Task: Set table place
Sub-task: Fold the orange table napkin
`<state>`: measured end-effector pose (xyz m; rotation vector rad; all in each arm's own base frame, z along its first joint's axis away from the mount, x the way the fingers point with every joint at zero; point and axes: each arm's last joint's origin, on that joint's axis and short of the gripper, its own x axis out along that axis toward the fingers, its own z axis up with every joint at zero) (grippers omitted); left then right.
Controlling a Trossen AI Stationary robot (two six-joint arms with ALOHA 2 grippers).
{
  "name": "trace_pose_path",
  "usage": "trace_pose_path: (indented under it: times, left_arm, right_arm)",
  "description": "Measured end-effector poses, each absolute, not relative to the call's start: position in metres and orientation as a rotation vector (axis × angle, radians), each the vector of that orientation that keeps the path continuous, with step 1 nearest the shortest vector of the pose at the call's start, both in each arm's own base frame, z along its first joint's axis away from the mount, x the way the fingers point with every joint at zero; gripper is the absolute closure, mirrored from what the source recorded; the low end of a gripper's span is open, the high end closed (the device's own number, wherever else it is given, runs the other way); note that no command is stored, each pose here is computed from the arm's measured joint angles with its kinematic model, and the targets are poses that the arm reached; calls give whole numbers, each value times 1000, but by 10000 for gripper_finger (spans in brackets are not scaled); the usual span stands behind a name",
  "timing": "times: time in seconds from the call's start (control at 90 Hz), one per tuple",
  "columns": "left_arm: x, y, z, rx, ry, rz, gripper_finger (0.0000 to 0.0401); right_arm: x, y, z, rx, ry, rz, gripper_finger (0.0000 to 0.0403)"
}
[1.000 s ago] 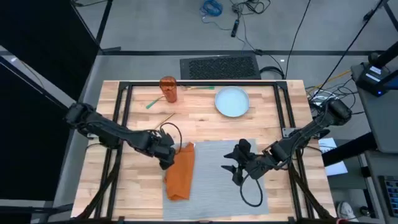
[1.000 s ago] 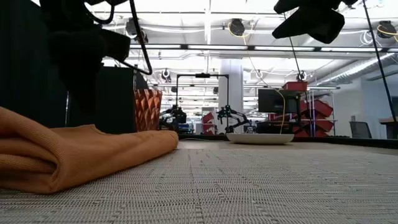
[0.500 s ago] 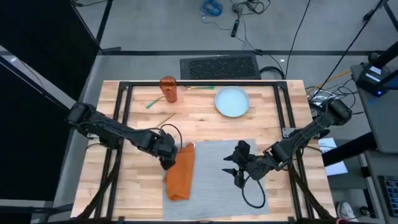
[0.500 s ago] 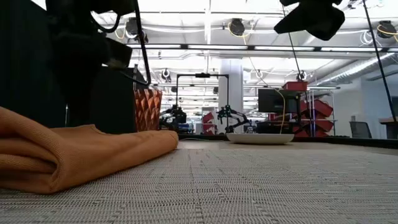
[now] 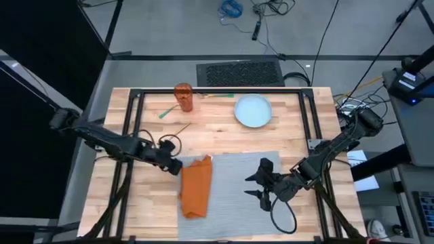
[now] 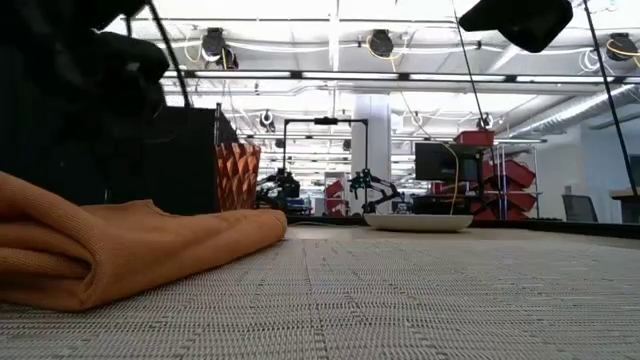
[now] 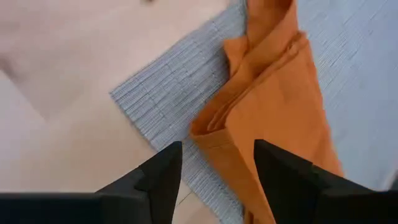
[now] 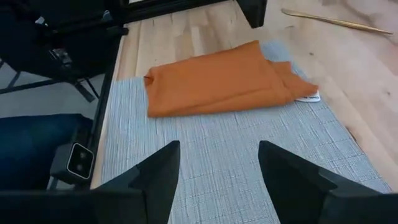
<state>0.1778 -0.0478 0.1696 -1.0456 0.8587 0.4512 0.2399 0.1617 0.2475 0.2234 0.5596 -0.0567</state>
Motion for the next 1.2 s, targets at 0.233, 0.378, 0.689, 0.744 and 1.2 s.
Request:
trace_pose_path:
  times: [0.233, 0.378, 0.689, 0.744, 1.2]
  left_arm:
    - [183, -53, 166, -1097, 834, 415, 217]
    - [188, -56, 155, -1114, 913, 415, 217]
    - [198, -61, 147, -1140, 936, 367, 217]
    - [198, -61, 146, -1141, 947, 366, 217]
    - [210, -56, 134, -1146, 951, 367, 217]
  right_arm:
    - [242, 160, 248, 206, 550, -63, 200]
    - [243, 158, 248, 202, 541, -78, 200]
    - [243, 158, 249, 196, 538, -77, 200]
    - [243, 158, 249, 196, 538, -77, 200]
    - [243, 158, 249, 185, 537, -74, 200]
